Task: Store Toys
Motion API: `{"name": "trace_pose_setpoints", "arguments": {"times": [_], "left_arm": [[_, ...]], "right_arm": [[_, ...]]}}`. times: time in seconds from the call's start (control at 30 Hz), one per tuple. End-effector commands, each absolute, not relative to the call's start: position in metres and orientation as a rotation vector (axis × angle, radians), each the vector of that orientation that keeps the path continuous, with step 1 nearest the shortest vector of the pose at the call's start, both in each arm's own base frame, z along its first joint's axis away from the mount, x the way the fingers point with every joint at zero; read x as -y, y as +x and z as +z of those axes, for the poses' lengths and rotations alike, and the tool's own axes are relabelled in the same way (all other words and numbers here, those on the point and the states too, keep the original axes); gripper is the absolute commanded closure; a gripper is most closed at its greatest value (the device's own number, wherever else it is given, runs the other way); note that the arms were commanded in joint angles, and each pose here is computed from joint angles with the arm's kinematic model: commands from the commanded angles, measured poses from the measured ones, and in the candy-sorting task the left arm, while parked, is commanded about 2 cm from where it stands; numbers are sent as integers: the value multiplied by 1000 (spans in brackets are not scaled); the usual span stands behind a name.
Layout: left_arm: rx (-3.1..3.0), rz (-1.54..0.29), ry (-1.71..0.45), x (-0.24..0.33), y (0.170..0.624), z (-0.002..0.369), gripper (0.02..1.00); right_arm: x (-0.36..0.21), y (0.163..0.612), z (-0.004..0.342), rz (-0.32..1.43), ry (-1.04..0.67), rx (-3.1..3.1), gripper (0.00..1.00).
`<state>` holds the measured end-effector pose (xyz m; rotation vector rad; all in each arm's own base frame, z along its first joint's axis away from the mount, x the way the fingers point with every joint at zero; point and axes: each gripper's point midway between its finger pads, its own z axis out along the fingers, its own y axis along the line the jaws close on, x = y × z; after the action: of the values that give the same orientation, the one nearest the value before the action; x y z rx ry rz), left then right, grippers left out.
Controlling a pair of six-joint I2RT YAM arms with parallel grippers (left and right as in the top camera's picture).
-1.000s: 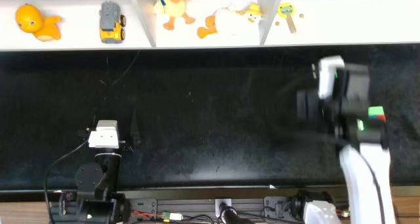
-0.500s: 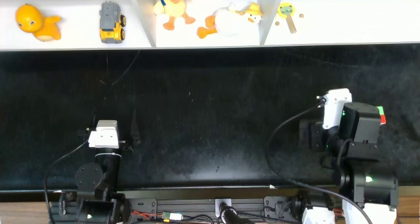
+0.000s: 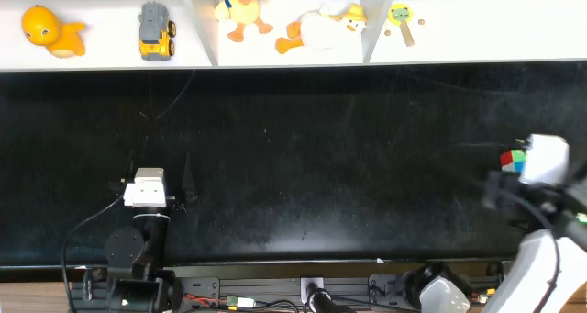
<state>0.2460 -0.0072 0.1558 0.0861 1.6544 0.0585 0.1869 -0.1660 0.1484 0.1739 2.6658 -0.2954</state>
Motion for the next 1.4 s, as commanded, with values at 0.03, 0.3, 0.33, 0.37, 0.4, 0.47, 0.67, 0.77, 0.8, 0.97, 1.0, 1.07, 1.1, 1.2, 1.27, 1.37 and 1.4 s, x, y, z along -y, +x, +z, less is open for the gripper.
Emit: {"name": "trace_pose_setpoints", "arguments": {"times": [0.03,0.3,0.33,0.37,0.4,0.47,0.67,0.77,0.8,0.97,1.0,1.07,1.1,1.2,1.27,1.37,1.4], "left_arm": [[-1646,65,108,9,246,156,20],[-1646,65,108,9,246,157,20],[-1646,65,108,9,246,156,20],[-1646,65,108,9,246,157,20],[-1646,65,108,9,246,156,20],[-1646,65,108,9,246,157,20],[-1646,65,108,9,246,157,20],[-1646,65,108,9,246,156,20],[-1646,65,108,9,246,157,20],[-1646,65,108,9,246,156,20],[-1646,65,108,9,246,157,20],[-1646,65,108,9,246,157,20],[-1646,65,108,9,246,157,20],[-1646,65,108,9,246,157,23],[-1646,65,108,9,246,157,23],[-1646,65,108,9,246,156,20],[-1646,65,108,9,246,157,20]], "right_arm": [[201,174,137,-334,35,-2675,5],[257,176,116,-308,128,-2715,5],[261,179,113,-292,131,-2722,3],[265,181,110,-278,133,-2727,3],[269,184,107,-264,135,-2731,5],[275,191,100,-227,130,-2726,3],[263,220,87,-128,4,-2697,3],[244,236,79,-66,-85,-2711,3],[239,240,78,-50,-101,-2709,3],[230,258,79,-23,-121,-2673,3],[231,259,78,-23,-113,-2672,5],[232,260,75,-11,-73,-2674,3],[232,260,73,-2,-64,-2678,5],[228,258,67,34,-52,-2698,5],[227,257,63,53,-30,-2708,1],[227,255,57,66,-23,-2722,23],[227,255,56,69,-23,-2724,27]]}}
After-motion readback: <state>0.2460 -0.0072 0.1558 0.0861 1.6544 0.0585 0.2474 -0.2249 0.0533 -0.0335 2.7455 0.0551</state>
